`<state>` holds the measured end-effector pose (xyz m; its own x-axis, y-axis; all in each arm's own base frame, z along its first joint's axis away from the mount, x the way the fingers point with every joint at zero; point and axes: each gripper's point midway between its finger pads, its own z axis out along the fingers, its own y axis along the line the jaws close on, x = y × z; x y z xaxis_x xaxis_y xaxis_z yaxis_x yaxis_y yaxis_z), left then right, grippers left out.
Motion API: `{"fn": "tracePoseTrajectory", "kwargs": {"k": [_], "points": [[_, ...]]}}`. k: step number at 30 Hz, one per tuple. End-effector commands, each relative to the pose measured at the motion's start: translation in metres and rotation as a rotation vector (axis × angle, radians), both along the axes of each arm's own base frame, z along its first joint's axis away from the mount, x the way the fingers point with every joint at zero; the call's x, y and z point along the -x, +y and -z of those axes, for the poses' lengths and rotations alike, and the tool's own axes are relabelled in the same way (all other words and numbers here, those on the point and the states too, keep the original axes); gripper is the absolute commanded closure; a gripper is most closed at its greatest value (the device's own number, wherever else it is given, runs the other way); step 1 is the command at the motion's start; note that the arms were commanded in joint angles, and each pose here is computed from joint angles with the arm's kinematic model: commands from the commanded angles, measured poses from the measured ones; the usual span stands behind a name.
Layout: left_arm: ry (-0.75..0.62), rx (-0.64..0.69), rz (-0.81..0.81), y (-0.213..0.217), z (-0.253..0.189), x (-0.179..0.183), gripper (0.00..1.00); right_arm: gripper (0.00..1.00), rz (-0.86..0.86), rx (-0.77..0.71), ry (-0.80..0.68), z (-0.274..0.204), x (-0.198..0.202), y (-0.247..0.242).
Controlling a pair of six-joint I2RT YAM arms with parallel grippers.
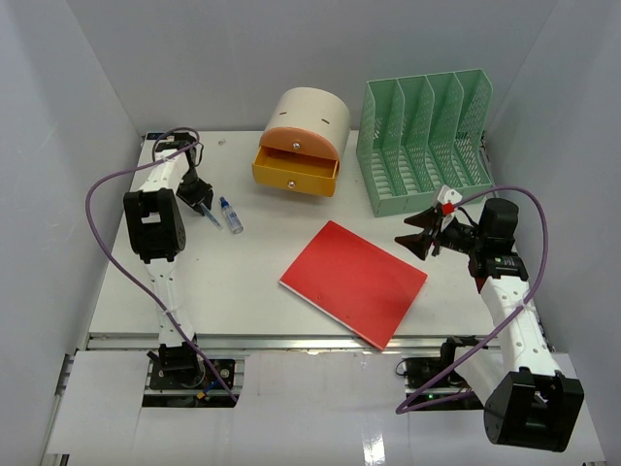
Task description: Organize the desk
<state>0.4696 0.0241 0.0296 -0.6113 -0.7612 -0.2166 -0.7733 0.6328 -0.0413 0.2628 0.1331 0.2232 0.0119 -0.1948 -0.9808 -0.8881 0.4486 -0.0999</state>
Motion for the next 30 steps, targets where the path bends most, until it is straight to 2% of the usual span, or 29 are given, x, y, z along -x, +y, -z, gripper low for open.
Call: {"fn": "tracePoseTrajectory", "kwargs": {"k": [1,6,15,18,22,25,27,28,29,30], "points": [[-0.007,-0.002,0.02,-0.007,-0.01,0.003,0.6,0.39,0.001,0.007,-0.055,-0.013,0.0,-0.002],[0.012,-0.007,0.019,-0.006,-0.005,0.009,0.62,0.39,-0.003,0.006,-0.062,-0.014,0.001,-0.001],[0.027,-0.002,0.037,-0.008,-0.001,0.022,0.87,0.39,-0.003,0.004,-0.063,-0.015,0.002,-0.002],[0.015,-0.031,0.04,0.0,-0.009,0.025,0.99,0.39,0.0,0.004,-0.063,-0.015,0.002,-0.003],[-0.063,-0.107,0.068,0.015,-0.037,0.024,1.0,0.39,-0.004,0.001,-0.064,-0.016,0.002,-0.002],[-0.257,-0.122,0.166,0.011,-0.091,0.021,1.0,0.39,-0.011,-0.003,-0.061,-0.015,0.003,-0.002],[-0.352,-0.083,0.317,-0.004,-0.102,0.029,1.0,0.39,-0.012,-0.005,-0.059,-0.015,0.003,-0.001],[-0.462,-0.046,0.409,-0.018,-0.119,0.024,1.0,0.39,-0.013,-0.006,-0.058,-0.015,0.003,-0.001],[-0.638,0.003,0.554,-0.041,-0.146,0.017,1.0,0.39,-0.014,-0.008,-0.054,-0.014,0.003,-0.001],[-0.738,0.083,0.66,-0.064,-0.164,0.031,1.0,0.39,-0.016,-0.009,-0.051,-0.014,0.003,-0.001]]}}
